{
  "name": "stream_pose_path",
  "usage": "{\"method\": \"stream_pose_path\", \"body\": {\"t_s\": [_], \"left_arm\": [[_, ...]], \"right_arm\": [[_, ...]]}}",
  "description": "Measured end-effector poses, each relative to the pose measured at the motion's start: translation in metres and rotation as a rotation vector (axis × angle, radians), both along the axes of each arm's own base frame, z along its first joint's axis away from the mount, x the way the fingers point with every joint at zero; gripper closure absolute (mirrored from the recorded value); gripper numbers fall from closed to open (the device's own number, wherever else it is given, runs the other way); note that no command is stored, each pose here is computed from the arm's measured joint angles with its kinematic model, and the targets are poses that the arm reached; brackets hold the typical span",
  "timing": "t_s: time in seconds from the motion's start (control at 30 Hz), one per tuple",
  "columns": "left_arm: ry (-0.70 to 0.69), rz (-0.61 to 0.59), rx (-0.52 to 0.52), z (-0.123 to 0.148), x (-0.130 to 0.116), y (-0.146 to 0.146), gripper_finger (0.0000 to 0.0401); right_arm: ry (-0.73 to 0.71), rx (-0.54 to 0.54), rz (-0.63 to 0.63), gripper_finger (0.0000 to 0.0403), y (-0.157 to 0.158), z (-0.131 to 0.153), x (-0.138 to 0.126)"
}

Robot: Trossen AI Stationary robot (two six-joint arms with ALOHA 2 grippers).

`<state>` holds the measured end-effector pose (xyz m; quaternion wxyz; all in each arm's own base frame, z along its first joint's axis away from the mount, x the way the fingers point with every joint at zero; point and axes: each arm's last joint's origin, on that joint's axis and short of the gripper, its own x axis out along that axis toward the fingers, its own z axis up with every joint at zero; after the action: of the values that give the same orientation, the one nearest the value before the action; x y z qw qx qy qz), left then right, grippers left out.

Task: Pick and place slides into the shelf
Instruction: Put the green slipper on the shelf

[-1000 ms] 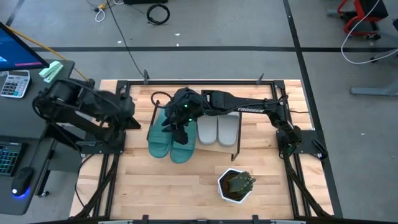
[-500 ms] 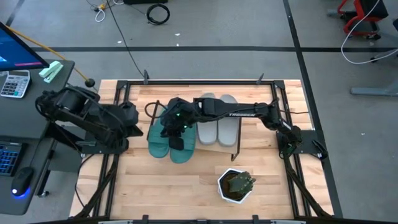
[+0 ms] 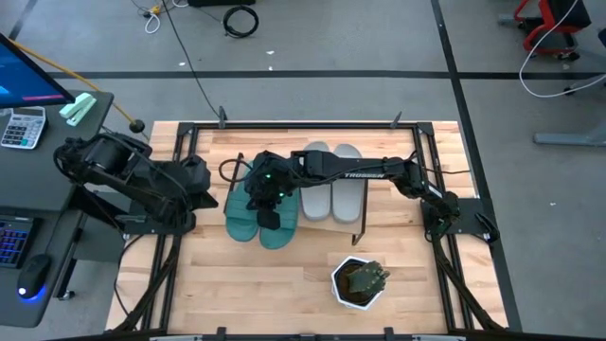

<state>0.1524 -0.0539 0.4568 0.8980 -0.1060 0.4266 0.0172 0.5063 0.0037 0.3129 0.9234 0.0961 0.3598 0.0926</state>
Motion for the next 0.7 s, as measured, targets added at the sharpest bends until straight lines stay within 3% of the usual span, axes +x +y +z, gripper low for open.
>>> {"method": "stream_pose_path", "body": {"t_s": [0.3, 0.7], "left_arm": [[0.000, -0.001, 0.001, 0.000, 0.000, 0.000, 0.0379], [0.000, -0.002, 0.002, 0.000, 0.000, 0.000, 0.0391]], "right_arm": [[0.049, 0.005, -0.012, 0.0398, -0.008, -0.003, -0.003], [0.106, 0.052, 0.005, 0.0396, -0.008, -0.028, 0.006]]}}
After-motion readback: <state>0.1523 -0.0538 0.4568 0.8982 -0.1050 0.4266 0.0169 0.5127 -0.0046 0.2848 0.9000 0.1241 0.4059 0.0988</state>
